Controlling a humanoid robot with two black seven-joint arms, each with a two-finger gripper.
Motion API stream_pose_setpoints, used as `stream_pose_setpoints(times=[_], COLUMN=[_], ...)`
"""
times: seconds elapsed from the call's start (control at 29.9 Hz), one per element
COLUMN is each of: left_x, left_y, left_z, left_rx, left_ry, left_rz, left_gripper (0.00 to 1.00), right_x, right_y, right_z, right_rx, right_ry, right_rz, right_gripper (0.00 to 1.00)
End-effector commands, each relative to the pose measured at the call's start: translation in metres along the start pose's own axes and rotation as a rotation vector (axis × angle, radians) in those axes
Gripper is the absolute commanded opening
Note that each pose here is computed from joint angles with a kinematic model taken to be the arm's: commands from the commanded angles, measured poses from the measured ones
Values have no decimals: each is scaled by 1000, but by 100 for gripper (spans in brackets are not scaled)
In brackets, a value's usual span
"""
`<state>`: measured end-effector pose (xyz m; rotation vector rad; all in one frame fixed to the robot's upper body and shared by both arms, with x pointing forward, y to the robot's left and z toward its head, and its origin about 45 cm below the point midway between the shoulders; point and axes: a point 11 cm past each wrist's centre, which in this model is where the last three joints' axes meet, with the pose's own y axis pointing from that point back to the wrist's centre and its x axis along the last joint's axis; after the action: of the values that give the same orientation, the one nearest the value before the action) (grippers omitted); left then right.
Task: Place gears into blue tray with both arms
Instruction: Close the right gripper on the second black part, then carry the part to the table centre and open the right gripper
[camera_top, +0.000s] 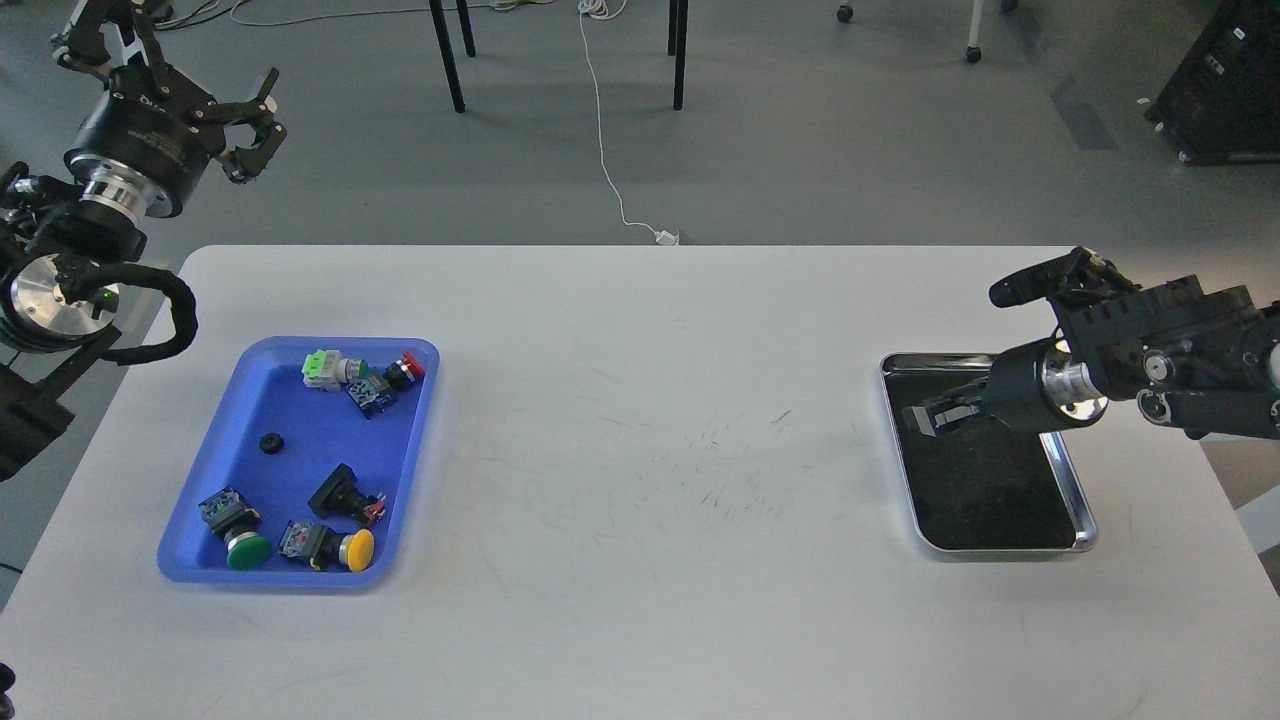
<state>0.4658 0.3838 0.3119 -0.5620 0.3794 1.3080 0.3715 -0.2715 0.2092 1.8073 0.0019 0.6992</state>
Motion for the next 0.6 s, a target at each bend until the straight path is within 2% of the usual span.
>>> stream_pose_setpoints(times=[0.0, 0.17, 0.37, 0.57], left_x=[-1, -1, 2, 3], left_y=[-1, -1, 1, 2], left_z=[-1, 0, 1, 1], left_rx=[3, 7, 11, 14], left_ry=[1, -1, -9, -10], left_rz=[-2, -3, 5, 6], left_gripper=[98, 98, 98, 98], right_x=[14, 20, 10, 9], right_y=[-23, -60, -90, -99], right_z=[-54, -122, -179, -178], right_rx=[97, 225, 344, 349], right_ry=[35, 63, 88, 8], right_rz=[-20, -35, -57, -40], right_gripper=[16, 16, 16, 16])
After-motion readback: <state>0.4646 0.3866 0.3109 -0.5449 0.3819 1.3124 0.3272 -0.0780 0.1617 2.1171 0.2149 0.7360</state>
